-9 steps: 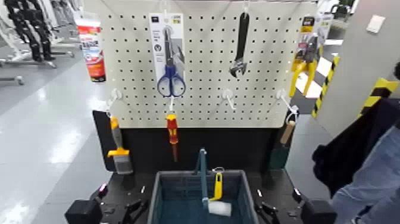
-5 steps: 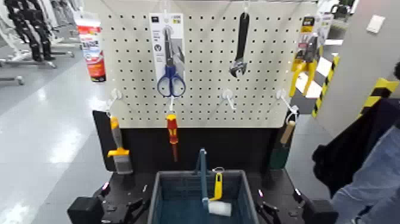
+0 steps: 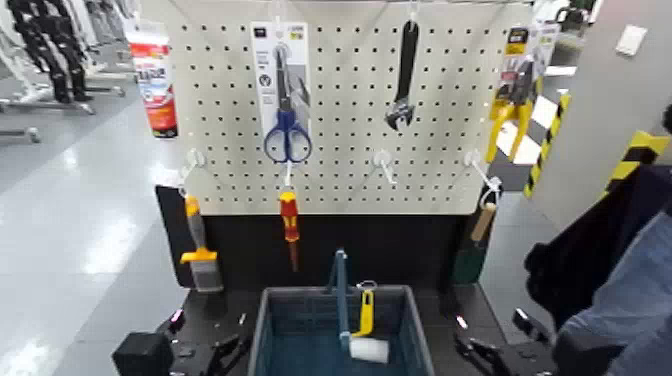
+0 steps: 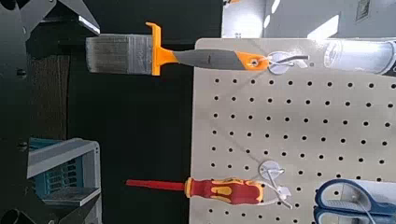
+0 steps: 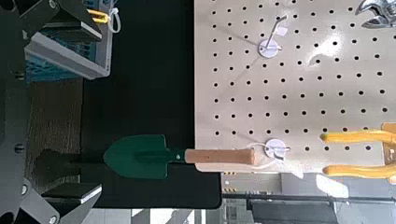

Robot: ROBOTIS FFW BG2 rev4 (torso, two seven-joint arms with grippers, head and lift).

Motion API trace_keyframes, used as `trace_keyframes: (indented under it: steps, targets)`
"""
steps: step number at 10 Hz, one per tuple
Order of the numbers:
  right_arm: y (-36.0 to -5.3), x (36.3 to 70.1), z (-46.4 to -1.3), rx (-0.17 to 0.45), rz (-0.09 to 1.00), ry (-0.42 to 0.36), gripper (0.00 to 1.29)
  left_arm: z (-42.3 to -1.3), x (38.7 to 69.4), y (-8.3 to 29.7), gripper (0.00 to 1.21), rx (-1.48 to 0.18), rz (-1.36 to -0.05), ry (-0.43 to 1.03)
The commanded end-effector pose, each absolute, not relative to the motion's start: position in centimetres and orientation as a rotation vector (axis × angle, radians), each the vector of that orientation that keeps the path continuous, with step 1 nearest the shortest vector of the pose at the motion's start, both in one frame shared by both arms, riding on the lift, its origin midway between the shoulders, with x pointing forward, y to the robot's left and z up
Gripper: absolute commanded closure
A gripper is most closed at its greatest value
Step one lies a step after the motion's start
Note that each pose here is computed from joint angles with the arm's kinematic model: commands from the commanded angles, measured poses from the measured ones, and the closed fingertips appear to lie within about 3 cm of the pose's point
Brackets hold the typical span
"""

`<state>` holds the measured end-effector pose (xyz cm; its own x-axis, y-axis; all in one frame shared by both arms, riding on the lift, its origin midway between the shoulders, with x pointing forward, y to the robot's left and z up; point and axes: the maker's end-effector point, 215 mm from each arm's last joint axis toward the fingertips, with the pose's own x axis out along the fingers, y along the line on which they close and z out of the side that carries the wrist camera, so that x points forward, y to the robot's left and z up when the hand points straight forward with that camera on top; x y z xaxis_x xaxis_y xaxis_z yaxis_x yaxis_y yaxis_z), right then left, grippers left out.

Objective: Put the tool with the wooden handle into the crate.

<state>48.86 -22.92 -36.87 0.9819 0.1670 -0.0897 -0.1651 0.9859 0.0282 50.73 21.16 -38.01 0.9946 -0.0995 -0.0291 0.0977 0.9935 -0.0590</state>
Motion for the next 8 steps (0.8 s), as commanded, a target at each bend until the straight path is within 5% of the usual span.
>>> trace_keyframes:
  steps: [1, 8]
  targets:
    - [-26.7, 48.2, -35.8, -0.002, 0.176, 0.112, 0.16, -38.2, 50.7, 21.1, 0.11, -0.058, -0.101, 0.037]
    - [-35.4, 50.2, -31.6, -0.105, 0.171, 0.09, 0.16, -38.1, 50.8, 20.8, 0.11, -0.069, -0.112, 0.035]
